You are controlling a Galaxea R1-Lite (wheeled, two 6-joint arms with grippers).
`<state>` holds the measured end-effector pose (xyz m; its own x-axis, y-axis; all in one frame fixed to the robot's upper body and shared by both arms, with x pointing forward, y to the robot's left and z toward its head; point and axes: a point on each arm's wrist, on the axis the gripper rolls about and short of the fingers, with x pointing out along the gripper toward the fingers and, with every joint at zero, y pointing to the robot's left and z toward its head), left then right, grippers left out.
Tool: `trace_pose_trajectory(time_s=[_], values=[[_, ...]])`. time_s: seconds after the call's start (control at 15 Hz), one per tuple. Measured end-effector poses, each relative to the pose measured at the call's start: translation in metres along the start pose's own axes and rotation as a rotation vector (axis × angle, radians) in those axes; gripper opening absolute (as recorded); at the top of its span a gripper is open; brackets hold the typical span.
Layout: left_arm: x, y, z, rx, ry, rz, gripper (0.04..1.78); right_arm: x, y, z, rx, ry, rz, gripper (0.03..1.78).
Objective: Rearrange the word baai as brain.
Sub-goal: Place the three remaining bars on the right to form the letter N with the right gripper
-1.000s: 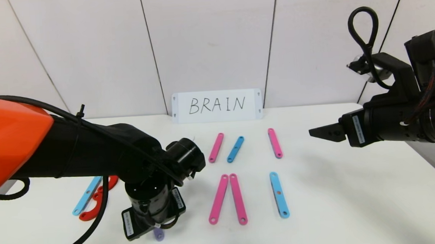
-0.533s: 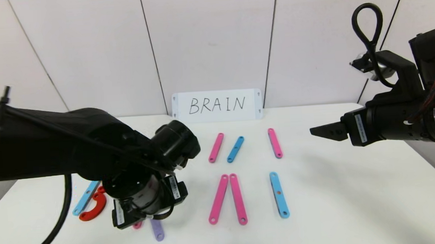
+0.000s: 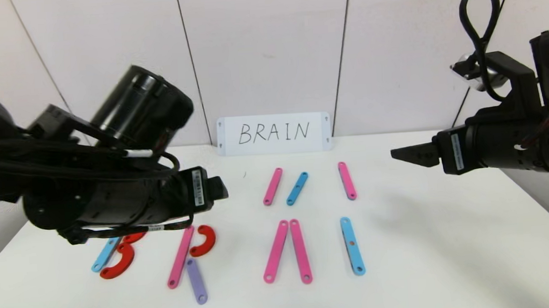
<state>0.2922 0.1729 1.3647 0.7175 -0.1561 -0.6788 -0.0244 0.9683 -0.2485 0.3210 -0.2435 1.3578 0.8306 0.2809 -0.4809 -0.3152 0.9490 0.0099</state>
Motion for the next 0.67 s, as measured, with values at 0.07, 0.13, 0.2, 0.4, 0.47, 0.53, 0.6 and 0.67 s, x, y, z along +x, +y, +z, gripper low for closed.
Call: trace_pose_trajectory(time_s=[0.07,0.13,0.2,0.4,0.47,0.53,0.6,0.67], values=[[-0.012,0.002,0.005,0.027,-0.042,-0.042,1.74,0.003,0.001,0.003,0.001,-0.025,0.003,1.74],[-0.023,0.004,0.008,0.046,-0.077,-0.079,1.74,0.006,0.002,0.005,0.0,-0.045,0.005,1.74],[-0.034,0.008,0.01,0.057,-0.099,-0.113,1.74,0.01,0.004,0.008,-0.002,-0.064,-0.001,1.74],[-0.056,0.018,0.011,0.067,-0.129,-0.178,1.74,0.025,0.011,0.018,-0.005,-0.081,-0.073,1.74],[-0.061,0.021,0.01,0.079,-0.139,-0.184,1.74,0.031,0.015,0.021,-0.008,-0.081,-0.098,1.74],[-0.066,0.024,0.009,0.091,-0.148,-0.187,1.74,0.04,0.02,0.023,-0.012,-0.073,-0.118,1.74],[-0.07,0.027,0.009,0.096,-0.157,-0.194,1.74,0.052,0.025,0.024,-0.014,-0.06,-0.137,1.74],[-0.074,0.029,0.009,0.096,-0.166,-0.199,1.74,0.065,0.032,0.022,-0.013,-0.045,-0.153,1.74]])
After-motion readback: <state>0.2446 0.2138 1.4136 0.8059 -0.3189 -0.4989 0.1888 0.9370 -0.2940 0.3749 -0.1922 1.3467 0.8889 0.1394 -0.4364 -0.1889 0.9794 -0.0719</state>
